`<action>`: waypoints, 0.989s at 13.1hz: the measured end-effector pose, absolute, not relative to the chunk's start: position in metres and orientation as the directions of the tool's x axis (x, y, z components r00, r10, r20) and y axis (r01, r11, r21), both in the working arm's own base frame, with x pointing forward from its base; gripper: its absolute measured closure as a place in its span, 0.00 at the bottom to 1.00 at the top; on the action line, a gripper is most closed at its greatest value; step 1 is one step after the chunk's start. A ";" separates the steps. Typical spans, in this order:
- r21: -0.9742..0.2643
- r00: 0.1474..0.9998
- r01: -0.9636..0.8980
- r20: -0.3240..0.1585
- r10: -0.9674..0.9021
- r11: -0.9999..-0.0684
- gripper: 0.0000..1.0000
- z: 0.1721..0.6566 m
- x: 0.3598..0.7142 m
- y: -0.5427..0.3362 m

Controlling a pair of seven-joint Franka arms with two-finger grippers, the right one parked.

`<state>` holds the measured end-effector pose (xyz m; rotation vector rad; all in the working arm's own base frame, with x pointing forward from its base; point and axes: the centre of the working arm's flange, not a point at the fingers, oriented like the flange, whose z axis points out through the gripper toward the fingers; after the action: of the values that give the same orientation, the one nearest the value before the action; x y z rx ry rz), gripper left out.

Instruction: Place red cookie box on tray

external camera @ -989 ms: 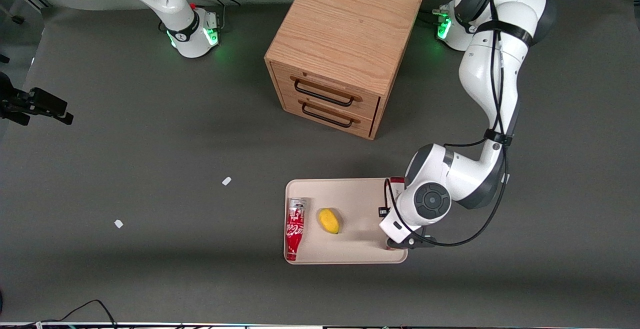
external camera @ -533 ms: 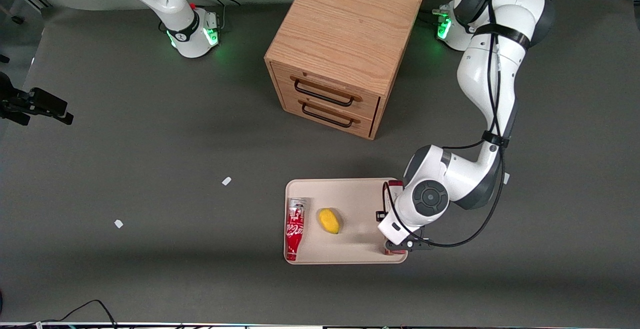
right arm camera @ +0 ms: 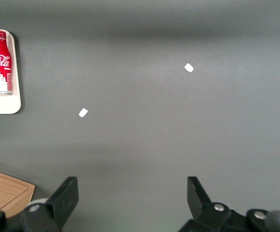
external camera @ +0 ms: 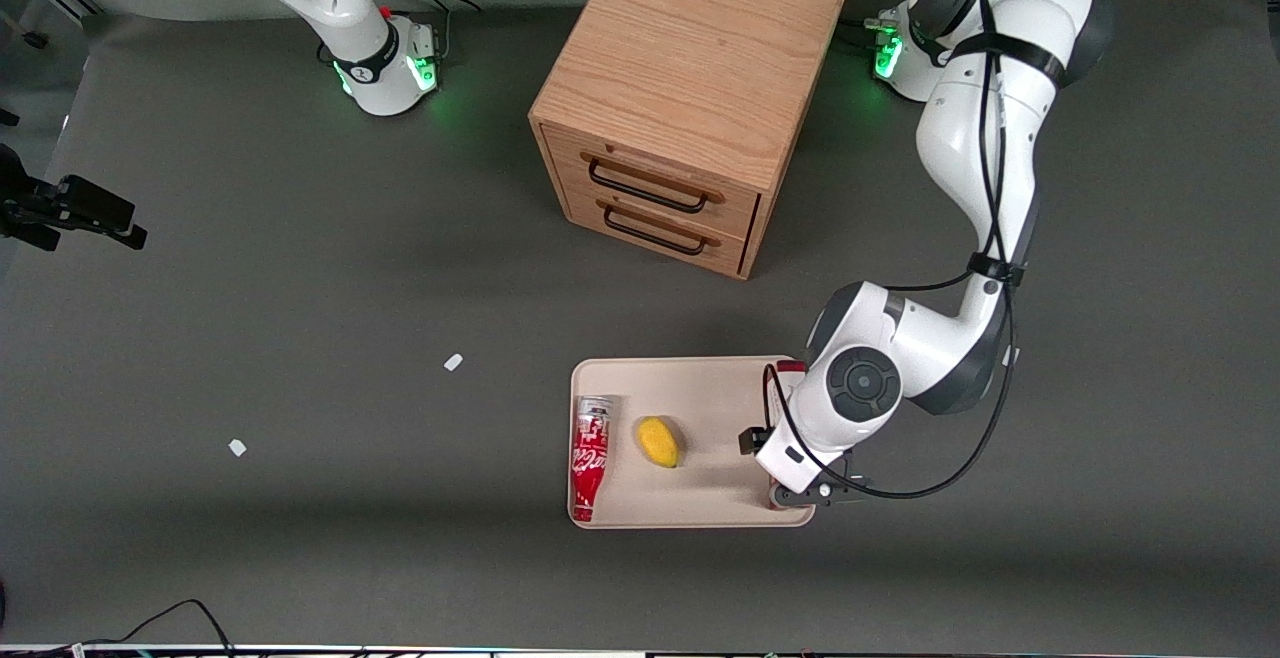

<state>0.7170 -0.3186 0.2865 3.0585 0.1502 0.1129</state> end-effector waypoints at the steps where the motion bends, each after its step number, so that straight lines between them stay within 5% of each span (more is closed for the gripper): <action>1: 0.105 0.990 0.114 0.077 0.122 -0.988 0.00 0.307 0.719 -0.314; 6: 0.104 0.970 0.220 0.079 0.229 -0.970 0.00 0.432 0.708 -0.229; 10: 0.011 0.985 0.171 0.016 0.171 -0.985 0.00 0.523 0.663 -0.138; 13: -0.022 0.996 0.089 0.011 0.089 -0.996 0.00 0.572 0.624 -0.066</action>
<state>0.6242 -0.0657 0.5720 3.1608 0.1411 0.0158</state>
